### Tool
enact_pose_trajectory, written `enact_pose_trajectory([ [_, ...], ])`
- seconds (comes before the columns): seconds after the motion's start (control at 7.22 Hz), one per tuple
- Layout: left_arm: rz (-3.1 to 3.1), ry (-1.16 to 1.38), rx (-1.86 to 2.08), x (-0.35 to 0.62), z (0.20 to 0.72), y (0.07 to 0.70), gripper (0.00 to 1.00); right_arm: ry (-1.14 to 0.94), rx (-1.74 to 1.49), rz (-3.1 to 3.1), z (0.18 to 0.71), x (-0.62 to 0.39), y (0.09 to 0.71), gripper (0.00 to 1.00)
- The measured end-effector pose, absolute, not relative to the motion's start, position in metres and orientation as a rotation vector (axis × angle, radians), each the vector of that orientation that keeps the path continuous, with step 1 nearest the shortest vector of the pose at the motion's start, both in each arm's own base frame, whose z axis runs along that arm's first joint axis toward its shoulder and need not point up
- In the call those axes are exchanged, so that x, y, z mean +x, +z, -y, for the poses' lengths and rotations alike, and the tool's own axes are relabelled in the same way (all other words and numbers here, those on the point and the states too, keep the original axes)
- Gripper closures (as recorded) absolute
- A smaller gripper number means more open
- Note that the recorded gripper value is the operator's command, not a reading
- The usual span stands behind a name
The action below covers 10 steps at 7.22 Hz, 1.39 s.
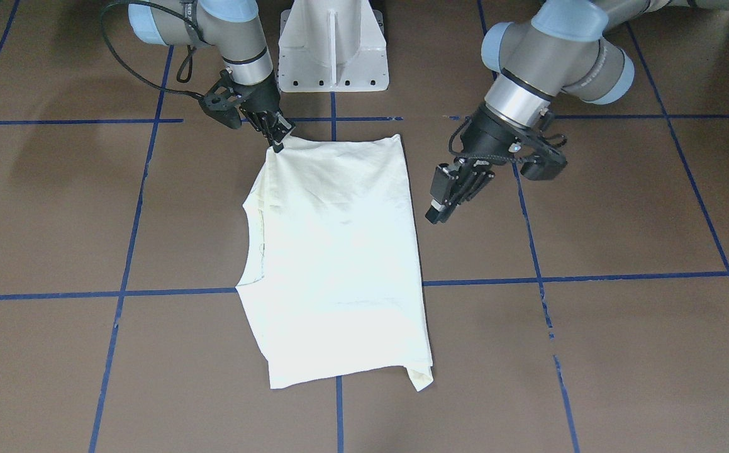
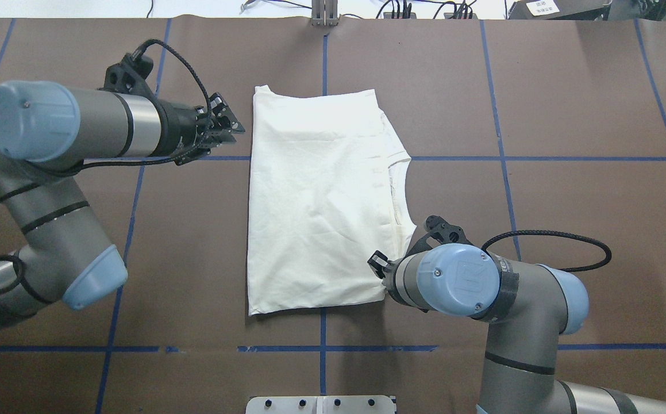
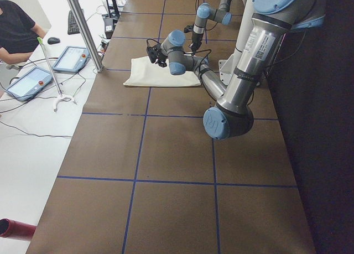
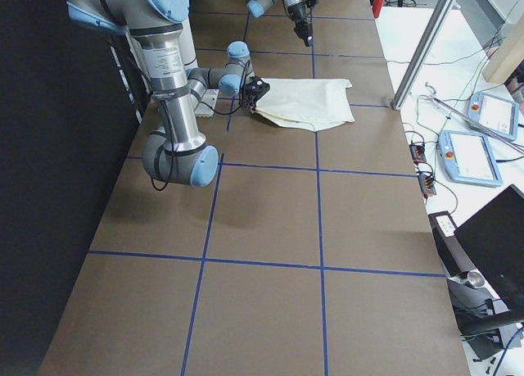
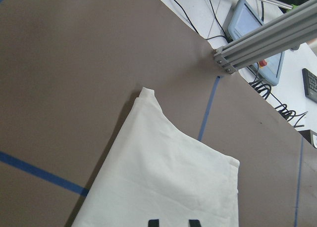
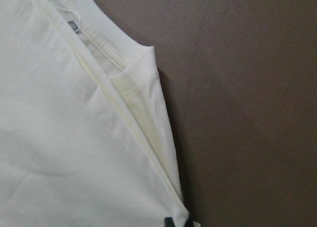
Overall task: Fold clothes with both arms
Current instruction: 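Lower the left gripper to the shirt's near corner beside the right gripper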
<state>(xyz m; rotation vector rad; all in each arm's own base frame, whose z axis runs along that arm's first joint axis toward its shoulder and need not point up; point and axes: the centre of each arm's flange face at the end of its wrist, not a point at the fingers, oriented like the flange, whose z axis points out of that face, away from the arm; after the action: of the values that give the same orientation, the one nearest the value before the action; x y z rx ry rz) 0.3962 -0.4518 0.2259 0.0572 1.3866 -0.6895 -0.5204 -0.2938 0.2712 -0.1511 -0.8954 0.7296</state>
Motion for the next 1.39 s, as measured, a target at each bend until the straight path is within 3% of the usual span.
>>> enact_pose_trajectory([
  [0.55,-1.24,-0.693,-0.035,0.48,0.3,0.279,0.62,0.72,-0.159,0.905,0.289,-0.513,0.269,1.0],
  [1.39,-1.12,-0.622,-0.065,0.54,0.25,0.308,0.62,0.719,-0.159,0.905,0.289,-0.512,0.269,1.0],
])
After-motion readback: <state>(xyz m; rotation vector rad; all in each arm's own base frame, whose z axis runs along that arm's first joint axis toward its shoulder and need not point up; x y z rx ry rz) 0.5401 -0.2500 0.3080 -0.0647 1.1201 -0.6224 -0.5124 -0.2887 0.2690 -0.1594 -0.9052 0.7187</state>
